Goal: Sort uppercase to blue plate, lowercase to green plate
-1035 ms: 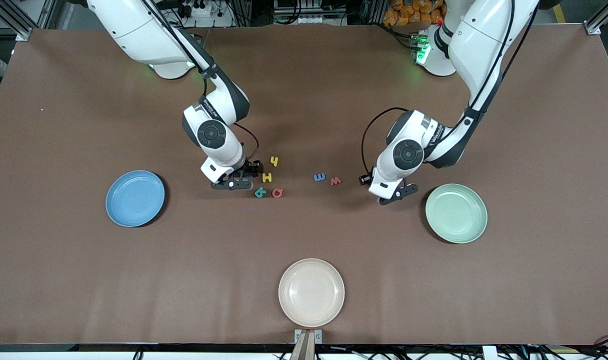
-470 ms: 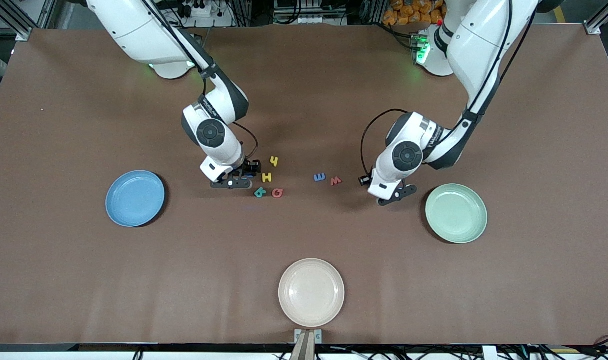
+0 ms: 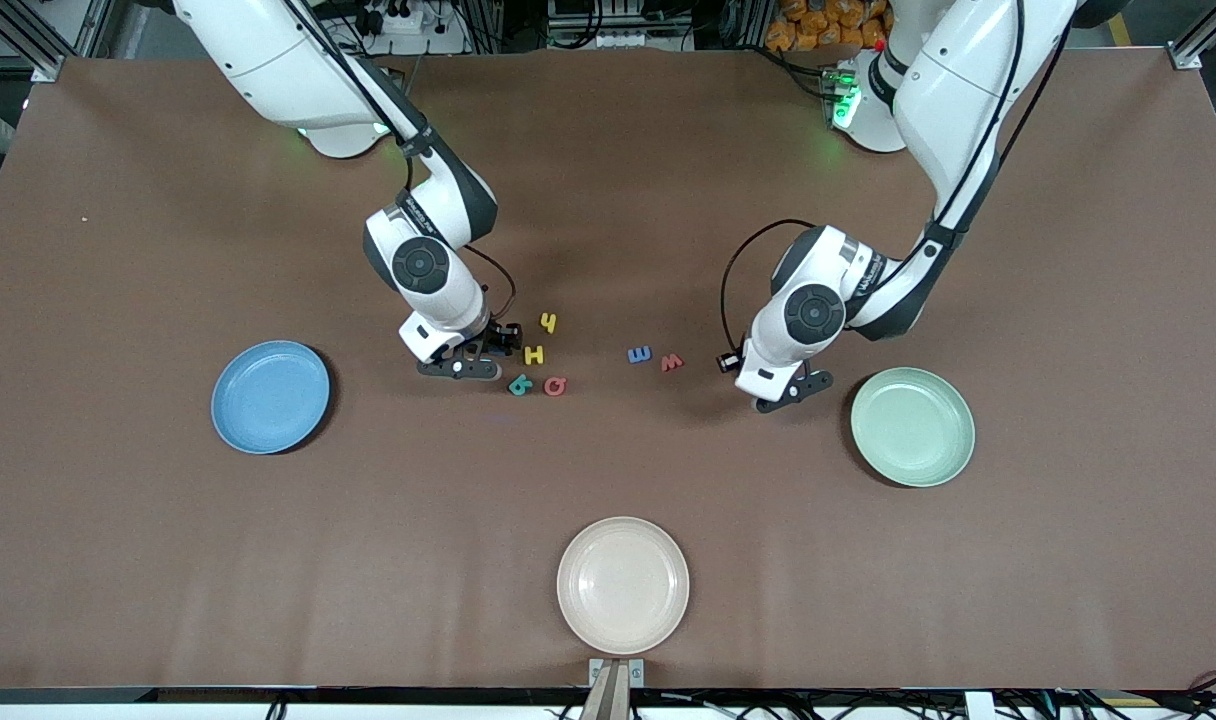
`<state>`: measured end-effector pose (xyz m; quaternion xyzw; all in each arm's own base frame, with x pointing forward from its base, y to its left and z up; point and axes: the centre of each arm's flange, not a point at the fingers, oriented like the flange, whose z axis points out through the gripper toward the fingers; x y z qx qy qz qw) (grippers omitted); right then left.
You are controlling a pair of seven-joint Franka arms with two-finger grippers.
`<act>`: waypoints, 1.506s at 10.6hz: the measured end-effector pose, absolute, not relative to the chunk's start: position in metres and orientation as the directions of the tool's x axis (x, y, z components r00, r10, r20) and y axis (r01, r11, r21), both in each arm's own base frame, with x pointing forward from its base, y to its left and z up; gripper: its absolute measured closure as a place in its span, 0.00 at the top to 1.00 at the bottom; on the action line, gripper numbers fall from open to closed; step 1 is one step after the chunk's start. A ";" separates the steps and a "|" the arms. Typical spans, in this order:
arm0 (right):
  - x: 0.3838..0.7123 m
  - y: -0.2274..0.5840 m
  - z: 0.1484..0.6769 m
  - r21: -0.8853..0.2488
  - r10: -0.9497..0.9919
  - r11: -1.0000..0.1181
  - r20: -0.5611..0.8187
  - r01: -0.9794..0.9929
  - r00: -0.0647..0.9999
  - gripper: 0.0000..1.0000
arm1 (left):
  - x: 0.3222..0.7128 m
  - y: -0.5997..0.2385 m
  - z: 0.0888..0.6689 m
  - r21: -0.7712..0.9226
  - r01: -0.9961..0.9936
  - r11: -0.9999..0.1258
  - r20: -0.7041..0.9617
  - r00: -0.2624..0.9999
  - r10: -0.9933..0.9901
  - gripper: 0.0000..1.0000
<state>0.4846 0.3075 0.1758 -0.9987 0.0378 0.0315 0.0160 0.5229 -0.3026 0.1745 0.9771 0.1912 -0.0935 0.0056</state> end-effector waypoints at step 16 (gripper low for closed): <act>0.475 0.323 0.175 -0.037 -0.077 -0.996 -0.046 -0.078 0.996 0.56 | 0.616 -0.213 0.293 -0.019 0.400 -0.916 -0.141 0.906 0.399 0.27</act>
